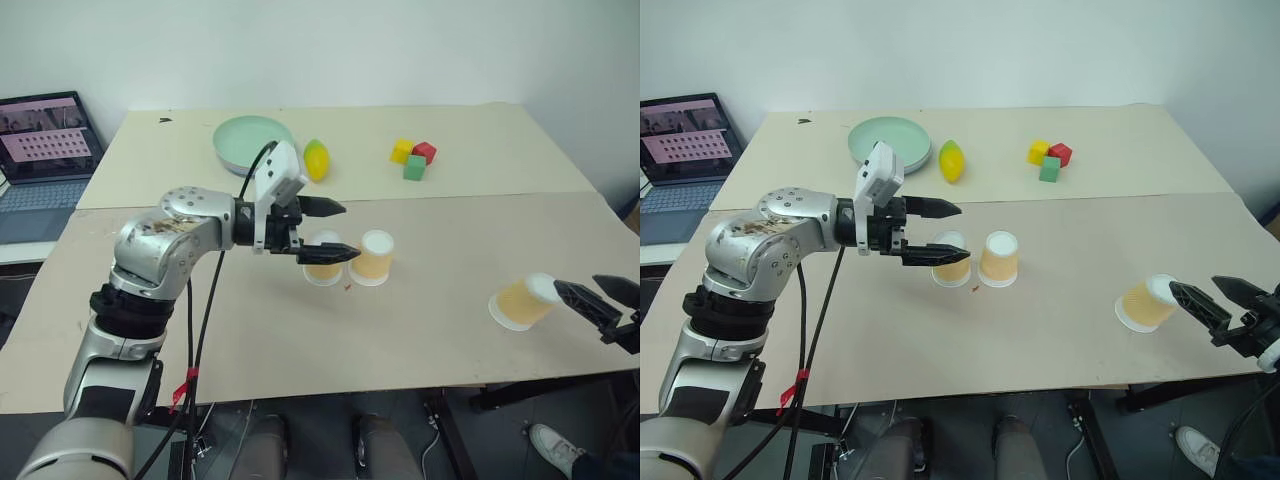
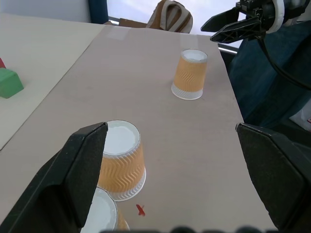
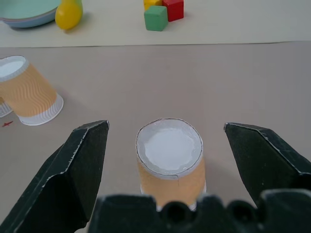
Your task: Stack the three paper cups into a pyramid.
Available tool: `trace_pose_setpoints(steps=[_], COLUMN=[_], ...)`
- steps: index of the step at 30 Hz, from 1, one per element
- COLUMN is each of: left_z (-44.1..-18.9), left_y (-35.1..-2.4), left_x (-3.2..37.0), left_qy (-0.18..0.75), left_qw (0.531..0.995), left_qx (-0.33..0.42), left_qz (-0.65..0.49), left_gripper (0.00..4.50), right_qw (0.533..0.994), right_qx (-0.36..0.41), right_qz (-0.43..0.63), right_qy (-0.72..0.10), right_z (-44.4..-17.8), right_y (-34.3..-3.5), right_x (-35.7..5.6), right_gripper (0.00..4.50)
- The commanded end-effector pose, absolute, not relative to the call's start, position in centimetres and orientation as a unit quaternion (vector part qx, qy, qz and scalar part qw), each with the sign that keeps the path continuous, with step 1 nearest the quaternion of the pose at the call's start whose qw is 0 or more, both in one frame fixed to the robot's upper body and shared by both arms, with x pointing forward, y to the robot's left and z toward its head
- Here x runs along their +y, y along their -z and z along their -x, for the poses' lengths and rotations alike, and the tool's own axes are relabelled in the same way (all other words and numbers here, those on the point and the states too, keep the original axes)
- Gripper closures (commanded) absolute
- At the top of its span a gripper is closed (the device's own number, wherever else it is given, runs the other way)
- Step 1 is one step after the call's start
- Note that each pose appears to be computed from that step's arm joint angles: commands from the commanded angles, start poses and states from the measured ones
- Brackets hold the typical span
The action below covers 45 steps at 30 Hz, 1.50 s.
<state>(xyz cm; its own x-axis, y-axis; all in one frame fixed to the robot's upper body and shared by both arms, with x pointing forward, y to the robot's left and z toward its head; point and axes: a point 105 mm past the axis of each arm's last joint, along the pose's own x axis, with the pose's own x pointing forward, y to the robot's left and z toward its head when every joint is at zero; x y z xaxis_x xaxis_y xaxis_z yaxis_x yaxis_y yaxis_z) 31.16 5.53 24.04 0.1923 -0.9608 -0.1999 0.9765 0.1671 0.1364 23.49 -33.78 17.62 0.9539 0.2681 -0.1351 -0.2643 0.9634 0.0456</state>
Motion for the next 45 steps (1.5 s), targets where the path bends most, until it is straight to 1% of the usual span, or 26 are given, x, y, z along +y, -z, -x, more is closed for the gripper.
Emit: trace_pose_setpoints(steps=[1, 7, 18, 24, 30, 31, 32, 33, 35, 39, 45], left_z=[-30.9, -31.1, -31.4, -31.4, -31.3, -31.3, -31.3, -31.3, -31.3, -31.2, -30.8], left_y=[-25.6, -26.3, -26.1, -26.2, -26.3, -26.4, -26.4, -26.4, -26.5, -26.5, -26.8], left_x=[5.9, 6.3, 6.7, 6.8, 6.9, 6.9, 7.0, 7.1, 7.1, 7.3, 7.8], left_qy=[0.633, 0.623, 0.607, 0.604, 0.600, 0.598, 0.597, 0.596, 0.595, 0.594, 0.598], left_qw=[0.761, 0.768, 0.778, 0.781, 0.784, 0.785, 0.785, 0.786, 0.787, 0.788, 0.786], left_qx=[0.007, 0.001, 0.003, 0.001, -0.001, -0.001, -0.002, -0.002, -0.001, 0.000, 0.006], left_qz=[-0.143, -0.149, -0.161, -0.161, -0.161, -0.162, -0.162, -0.162, -0.162, -0.162, -0.160], left_gripper=[0.00, 0.00, 0.00, 0.00, 0.00, 0.00, 0.00, 0.00, 0.00, 0.00, 0.00], right_qw=[0.989, 0.988, 0.986, 0.984, 0.985, 0.985, 0.985, 0.985, 0.985, 0.985, 0.975], right_qx=[0.057, 0.062, 0.061, 0.064, 0.071, 0.072, 0.073, 0.074, 0.074, 0.072, 0.026], right_qz=[-0.004, -0.019, -0.028, -0.028, -0.023, -0.021, -0.020, -0.015, -0.010, 0.012, 0.063], right_qy=[-0.136, -0.139, -0.155, -0.164, -0.159, -0.158, -0.158, -0.155, -0.153, -0.156, -0.212], right_z=[-23.9, -24.2, -25.3, -26.1, -27.8, -28.0, -28.1, -28.3, -28.5, -28.8, -30.5], right_y=[-17.6, -16.4, -15.8, -15.4, -14.8, -14.7, -14.7, -14.7, -14.7, -15.4, -21.0], right_x=[-34.0, -33.9, -32.9, -31.9, -31.7, -31.7, -31.7, -31.7, -31.8, -31.5, -28.8], right_gripper=[0.05, 0.05, 0.05, 0.05, 0.05, 0.58, 0.68, 1.06, 1.66, 1.72, 1.72])
